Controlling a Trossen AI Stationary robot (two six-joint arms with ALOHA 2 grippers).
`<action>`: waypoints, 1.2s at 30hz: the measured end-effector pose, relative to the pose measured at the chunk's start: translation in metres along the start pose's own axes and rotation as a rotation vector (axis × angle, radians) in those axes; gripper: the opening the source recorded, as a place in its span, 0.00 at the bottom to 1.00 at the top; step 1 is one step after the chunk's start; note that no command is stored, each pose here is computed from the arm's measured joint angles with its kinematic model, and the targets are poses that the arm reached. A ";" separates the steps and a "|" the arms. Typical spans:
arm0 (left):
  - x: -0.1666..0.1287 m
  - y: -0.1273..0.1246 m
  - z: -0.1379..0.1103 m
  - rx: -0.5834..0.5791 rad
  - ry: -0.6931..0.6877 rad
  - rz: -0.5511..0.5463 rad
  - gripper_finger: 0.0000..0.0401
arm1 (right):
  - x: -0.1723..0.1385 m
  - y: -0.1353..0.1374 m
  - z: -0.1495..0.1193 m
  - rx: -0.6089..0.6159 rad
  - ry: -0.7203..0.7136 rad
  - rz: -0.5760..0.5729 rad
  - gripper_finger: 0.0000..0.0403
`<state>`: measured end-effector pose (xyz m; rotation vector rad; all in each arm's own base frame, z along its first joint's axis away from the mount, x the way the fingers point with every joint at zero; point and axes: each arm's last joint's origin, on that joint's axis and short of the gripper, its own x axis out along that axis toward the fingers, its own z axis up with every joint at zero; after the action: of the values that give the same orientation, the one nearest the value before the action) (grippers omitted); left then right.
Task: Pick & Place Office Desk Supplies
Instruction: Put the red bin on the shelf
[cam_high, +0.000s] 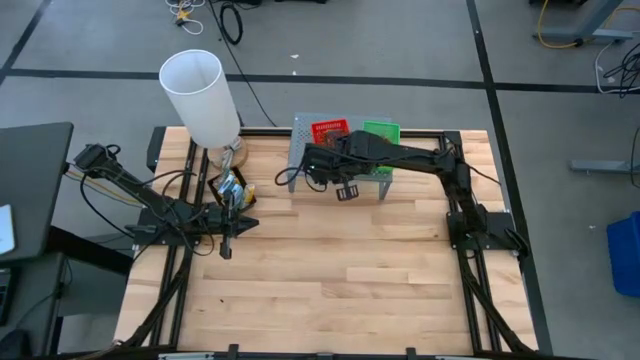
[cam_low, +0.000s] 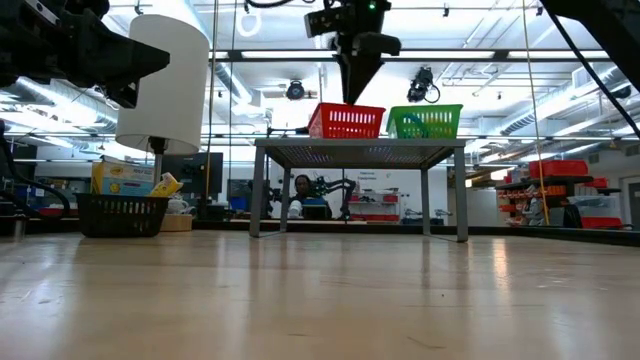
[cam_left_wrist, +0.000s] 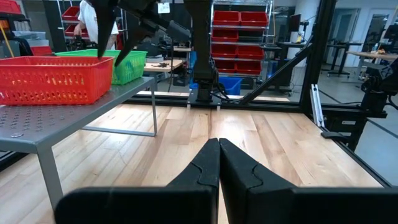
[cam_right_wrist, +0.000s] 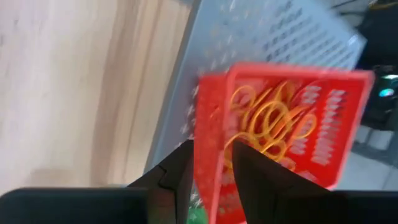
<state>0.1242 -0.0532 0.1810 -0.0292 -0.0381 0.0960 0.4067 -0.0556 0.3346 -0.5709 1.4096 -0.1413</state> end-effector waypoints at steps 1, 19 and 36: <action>0.000 0.000 0.000 0.000 0.000 0.000 0.01 | -0.001 0.001 0.002 -0.002 -0.012 -0.020 0.29; 0.000 0.000 0.000 -0.007 0.000 0.000 0.01 | 0.013 -0.058 0.011 0.015 -0.377 -0.079 0.01; 0.000 0.000 0.001 0.002 -0.009 0.000 0.01 | 0.052 -0.071 0.002 -0.002 -0.289 0.014 0.00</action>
<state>0.1242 -0.0532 0.1821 -0.0267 -0.0473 0.0966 0.4348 -0.1383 0.3208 -0.5592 1.1324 -0.0434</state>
